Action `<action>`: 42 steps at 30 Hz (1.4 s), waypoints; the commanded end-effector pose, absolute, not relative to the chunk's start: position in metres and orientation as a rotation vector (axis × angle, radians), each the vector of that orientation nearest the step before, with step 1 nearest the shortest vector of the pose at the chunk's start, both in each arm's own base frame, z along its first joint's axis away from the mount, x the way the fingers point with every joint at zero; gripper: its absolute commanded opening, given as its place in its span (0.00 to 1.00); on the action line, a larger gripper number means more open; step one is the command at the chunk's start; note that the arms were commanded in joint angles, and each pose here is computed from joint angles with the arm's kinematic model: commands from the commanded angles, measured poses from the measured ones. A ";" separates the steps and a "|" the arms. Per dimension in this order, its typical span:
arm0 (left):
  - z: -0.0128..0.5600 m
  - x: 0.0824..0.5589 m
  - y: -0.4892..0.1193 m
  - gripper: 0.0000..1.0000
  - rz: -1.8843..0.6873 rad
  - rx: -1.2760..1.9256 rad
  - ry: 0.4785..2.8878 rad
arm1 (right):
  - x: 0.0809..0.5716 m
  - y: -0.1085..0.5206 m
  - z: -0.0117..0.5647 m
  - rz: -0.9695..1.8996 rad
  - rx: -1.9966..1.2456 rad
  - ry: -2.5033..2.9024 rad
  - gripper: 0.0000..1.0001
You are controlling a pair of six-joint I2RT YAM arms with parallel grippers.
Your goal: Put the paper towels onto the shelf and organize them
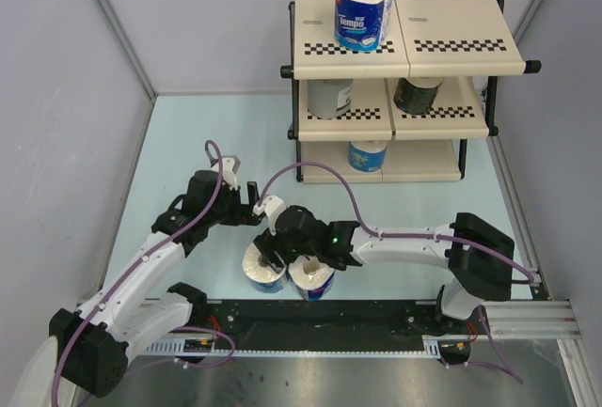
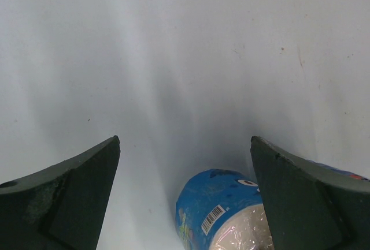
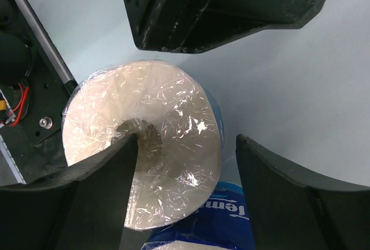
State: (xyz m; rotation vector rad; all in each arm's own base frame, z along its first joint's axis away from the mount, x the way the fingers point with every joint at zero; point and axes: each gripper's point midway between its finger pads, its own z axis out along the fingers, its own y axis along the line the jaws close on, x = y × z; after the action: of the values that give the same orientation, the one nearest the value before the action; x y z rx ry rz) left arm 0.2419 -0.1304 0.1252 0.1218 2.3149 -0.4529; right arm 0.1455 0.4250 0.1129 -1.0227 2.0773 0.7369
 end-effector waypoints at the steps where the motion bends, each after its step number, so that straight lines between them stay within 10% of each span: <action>1: 0.139 0.247 -0.135 1.00 -0.468 0.147 2.274 | 0.148 0.436 0.121 0.716 -1.010 2.061 0.70; 14: 0.140 0.243 -0.130 1.00 -0.447 0.126 2.274 | 0.151 0.434 0.120 0.679 -0.974 2.082 0.24; 27: 0.141 0.246 -0.117 1.00 -0.374 0.063 2.267 | 0.218 0.385 0.204 0.617 -0.591 1.990 0.18; 42: 0.140 0.246 -0.119 1.00 -0.380 0.067 2.276 | 0.301 0.184 0.206 0.310 0.129 2.042 0.14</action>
State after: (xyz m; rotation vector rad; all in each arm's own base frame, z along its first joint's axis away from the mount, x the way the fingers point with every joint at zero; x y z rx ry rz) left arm 0.2418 -0.1145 0.1258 0.0641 2.3113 -0.3593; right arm 0.2886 0.2359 0.1807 -0.1291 2.1267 0.3045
